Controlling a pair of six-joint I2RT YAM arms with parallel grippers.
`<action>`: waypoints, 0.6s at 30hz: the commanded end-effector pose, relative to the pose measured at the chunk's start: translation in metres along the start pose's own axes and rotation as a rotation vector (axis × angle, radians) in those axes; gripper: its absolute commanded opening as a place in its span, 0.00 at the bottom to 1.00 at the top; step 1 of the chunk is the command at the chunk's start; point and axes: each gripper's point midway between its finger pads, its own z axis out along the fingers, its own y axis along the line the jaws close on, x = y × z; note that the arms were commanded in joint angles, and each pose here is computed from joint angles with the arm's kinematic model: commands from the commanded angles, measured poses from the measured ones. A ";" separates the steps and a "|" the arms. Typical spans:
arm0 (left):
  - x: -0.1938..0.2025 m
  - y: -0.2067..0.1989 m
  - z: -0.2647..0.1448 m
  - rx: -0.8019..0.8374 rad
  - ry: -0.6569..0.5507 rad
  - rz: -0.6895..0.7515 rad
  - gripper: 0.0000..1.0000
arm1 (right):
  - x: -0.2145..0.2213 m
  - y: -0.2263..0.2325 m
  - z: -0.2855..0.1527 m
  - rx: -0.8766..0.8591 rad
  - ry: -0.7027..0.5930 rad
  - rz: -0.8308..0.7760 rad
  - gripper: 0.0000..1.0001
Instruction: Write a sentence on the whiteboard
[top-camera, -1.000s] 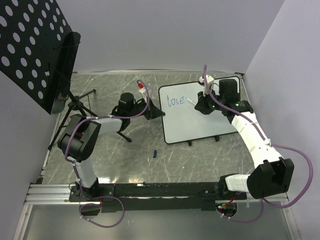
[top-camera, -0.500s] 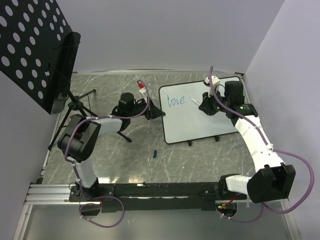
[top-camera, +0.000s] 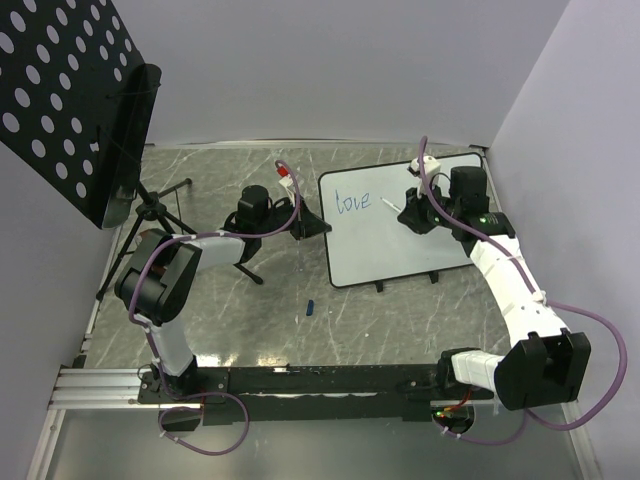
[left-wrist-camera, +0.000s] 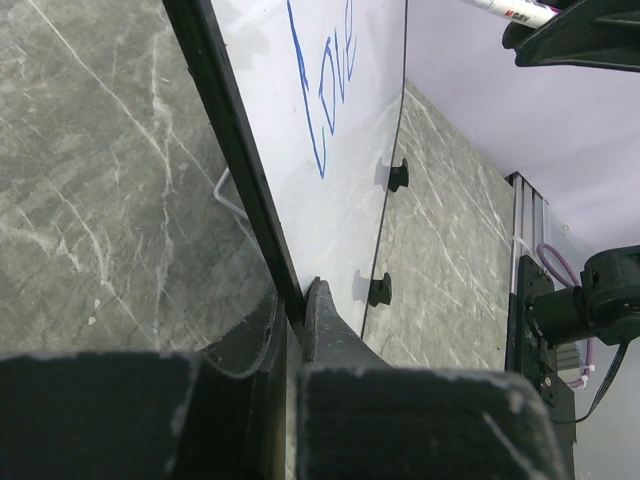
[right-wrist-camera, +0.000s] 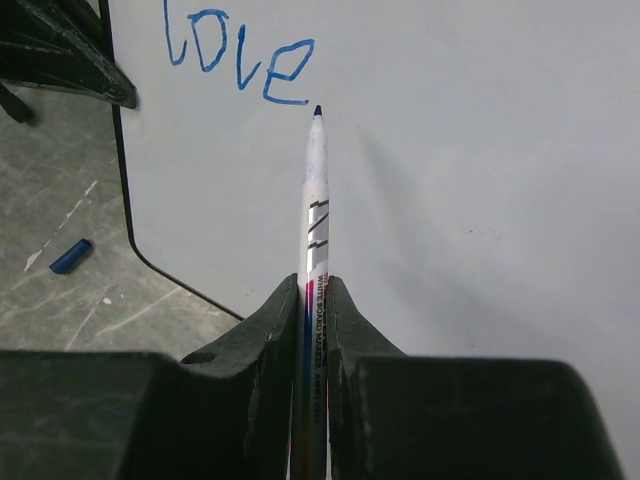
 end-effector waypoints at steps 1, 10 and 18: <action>-0.005 -0.003 0.001 -0.001 -0.014 0.152 0.01 | -0.020 -0.003 -0.007 0.023 -0.087 -0.047 0.00; -0.004 -0.003 0.001 -0.003 -0.009 0.155 0.01 | -0.027 -0.021 0.003 0.080 -0.087 -0.025 0.00; -0.003 -0.003 0.002 -0.003 -0.004 0.156 0.01 | -0.032 -0.027 0.016 0.091 -0.082 -0.003 0.00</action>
